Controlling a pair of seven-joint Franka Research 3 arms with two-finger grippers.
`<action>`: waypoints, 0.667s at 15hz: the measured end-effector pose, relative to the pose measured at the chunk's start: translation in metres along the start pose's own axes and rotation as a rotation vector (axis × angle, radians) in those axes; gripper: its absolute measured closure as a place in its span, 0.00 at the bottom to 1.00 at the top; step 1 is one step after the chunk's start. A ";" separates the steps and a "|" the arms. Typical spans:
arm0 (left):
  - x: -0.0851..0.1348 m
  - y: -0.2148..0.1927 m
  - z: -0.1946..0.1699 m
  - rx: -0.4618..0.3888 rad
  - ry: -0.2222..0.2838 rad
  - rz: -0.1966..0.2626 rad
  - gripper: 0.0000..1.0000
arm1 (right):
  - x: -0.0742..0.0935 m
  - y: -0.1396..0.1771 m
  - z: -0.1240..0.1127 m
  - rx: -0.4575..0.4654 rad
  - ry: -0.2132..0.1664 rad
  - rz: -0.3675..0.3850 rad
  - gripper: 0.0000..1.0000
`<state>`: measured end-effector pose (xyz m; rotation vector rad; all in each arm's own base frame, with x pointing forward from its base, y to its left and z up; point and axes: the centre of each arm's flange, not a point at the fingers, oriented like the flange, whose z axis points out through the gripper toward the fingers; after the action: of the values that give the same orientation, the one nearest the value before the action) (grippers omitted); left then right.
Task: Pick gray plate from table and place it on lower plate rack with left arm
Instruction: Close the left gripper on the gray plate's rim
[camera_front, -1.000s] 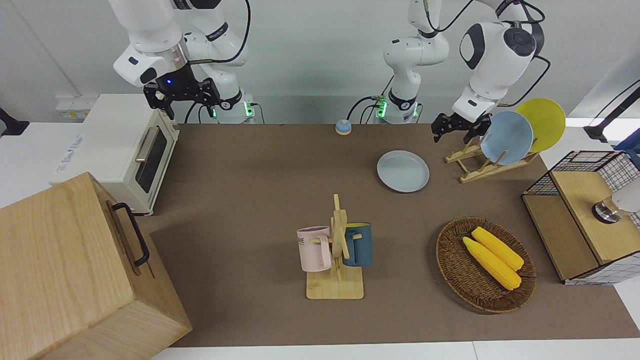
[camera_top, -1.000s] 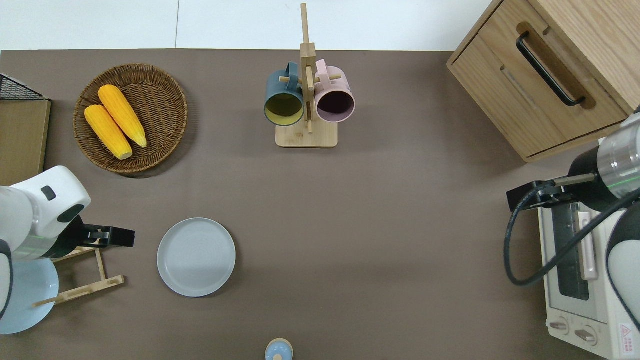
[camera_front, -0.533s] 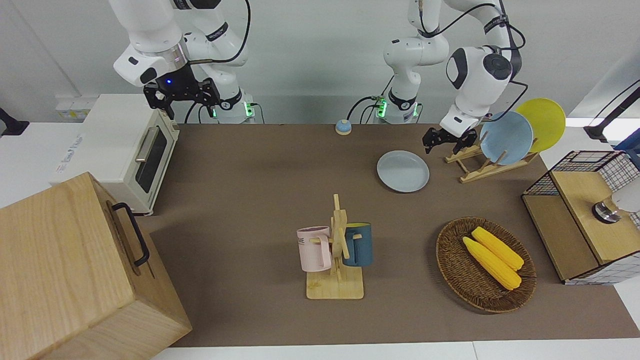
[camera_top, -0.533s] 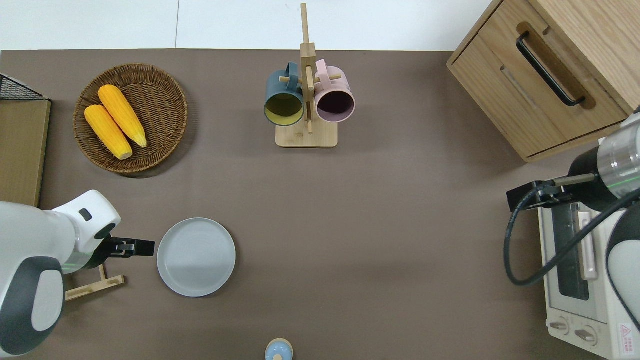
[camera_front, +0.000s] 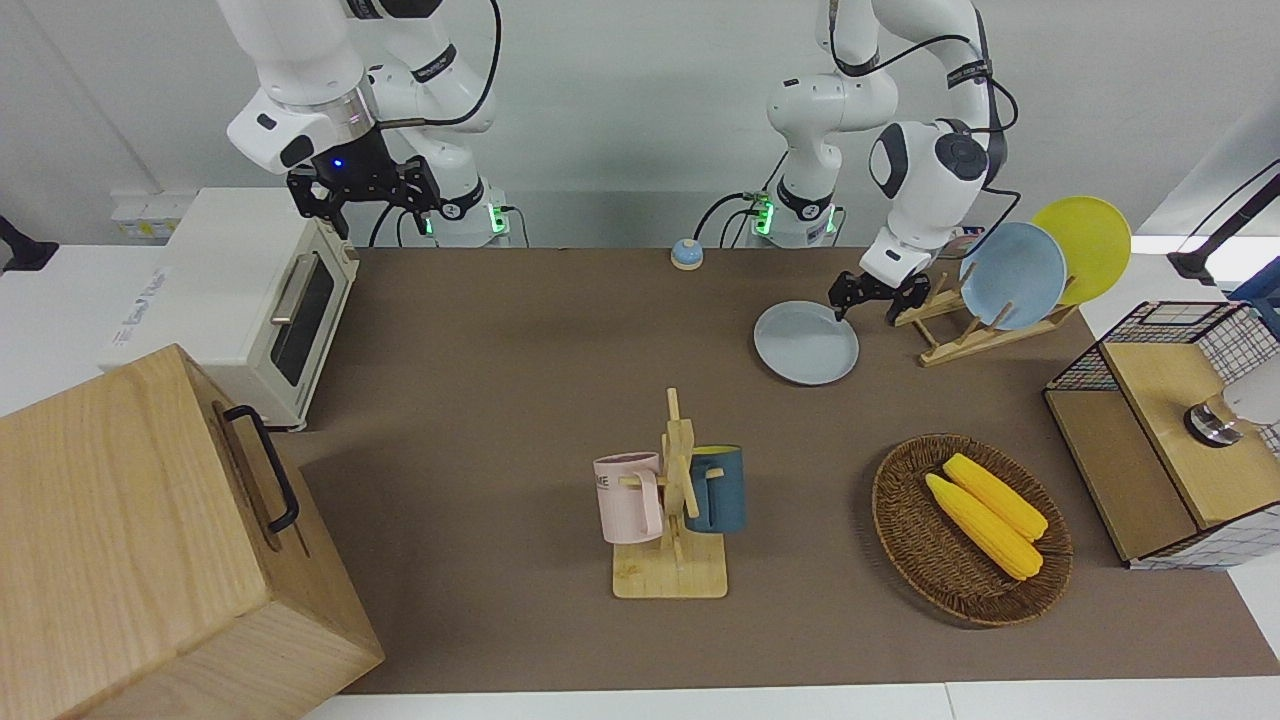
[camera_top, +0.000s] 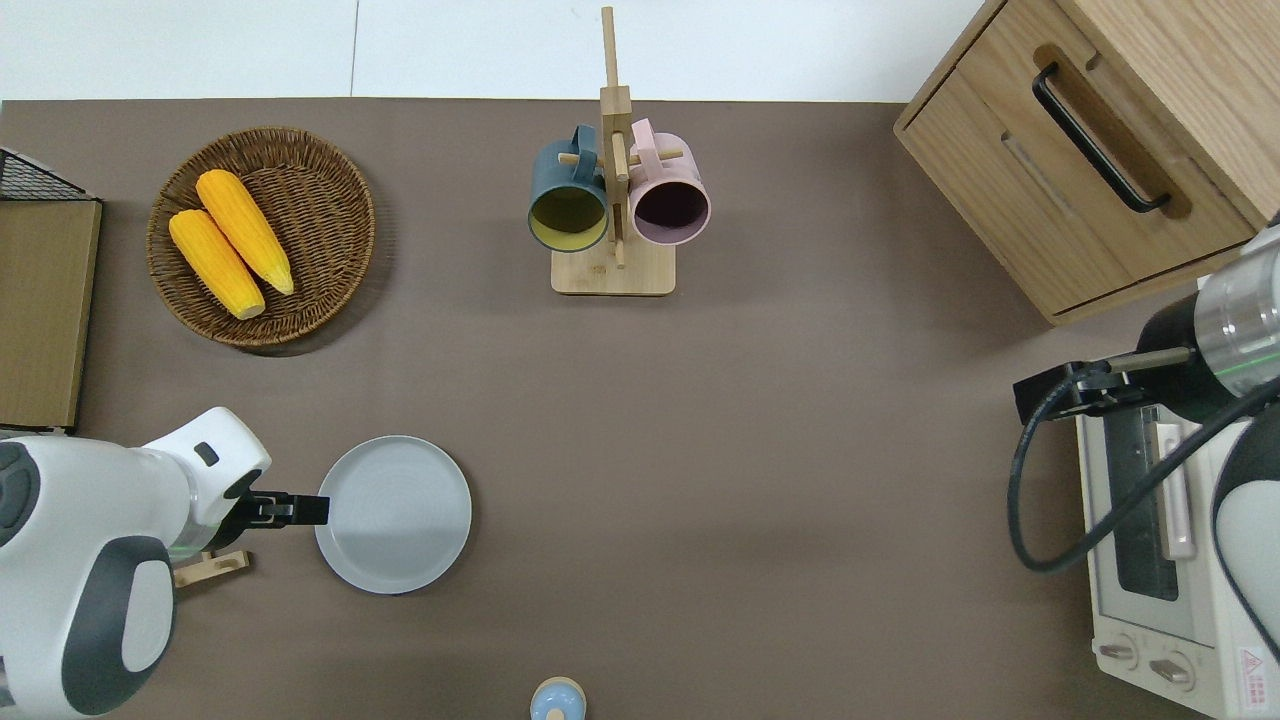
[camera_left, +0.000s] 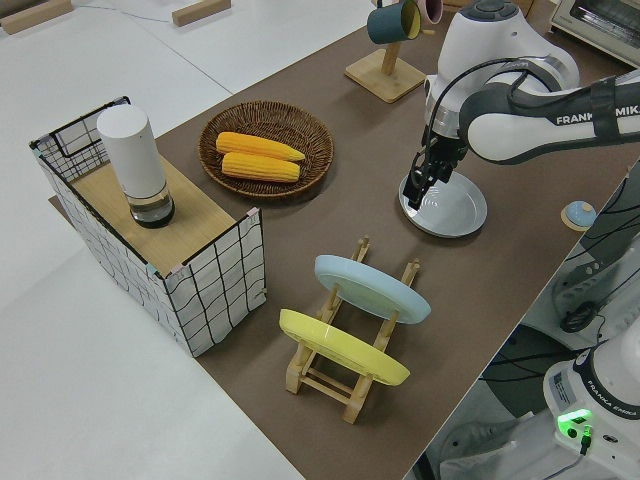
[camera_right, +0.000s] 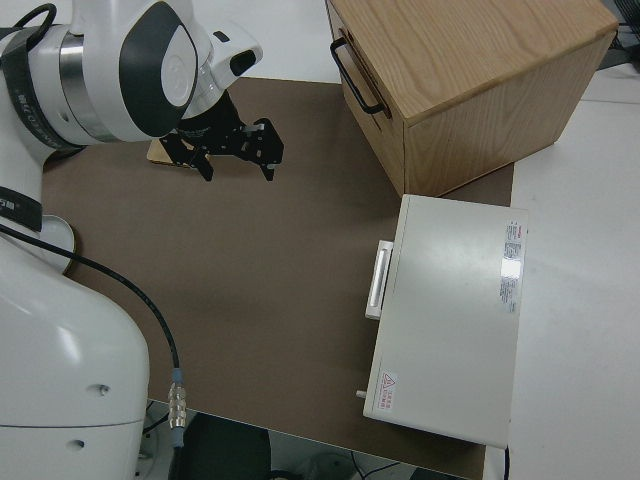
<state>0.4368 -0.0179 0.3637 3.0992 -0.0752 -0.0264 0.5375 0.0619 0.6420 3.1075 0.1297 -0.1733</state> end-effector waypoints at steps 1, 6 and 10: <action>-0.002 0.000 0.006 0.001 0.009 -0.001 0.00 | 0.000 0.000 0.000 0.000 0.000 0.000 0.01; -0.011 -0.002 0.024 0.003 0.037 -0.013 0.01 | 0.000 0.000 0.000 0.000 0.000 0.000 0.01; -0.012 -0.004 0.045 0.003 0.041 -0.019 0.01 | 0.000 0.000 0.000 0.000 0.000 0.000 0.01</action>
<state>0.4240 -0.0155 0.3191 3.1022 -0.0449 0.0372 0.5375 0.0619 0.6420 3.1075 0.1297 -0.1733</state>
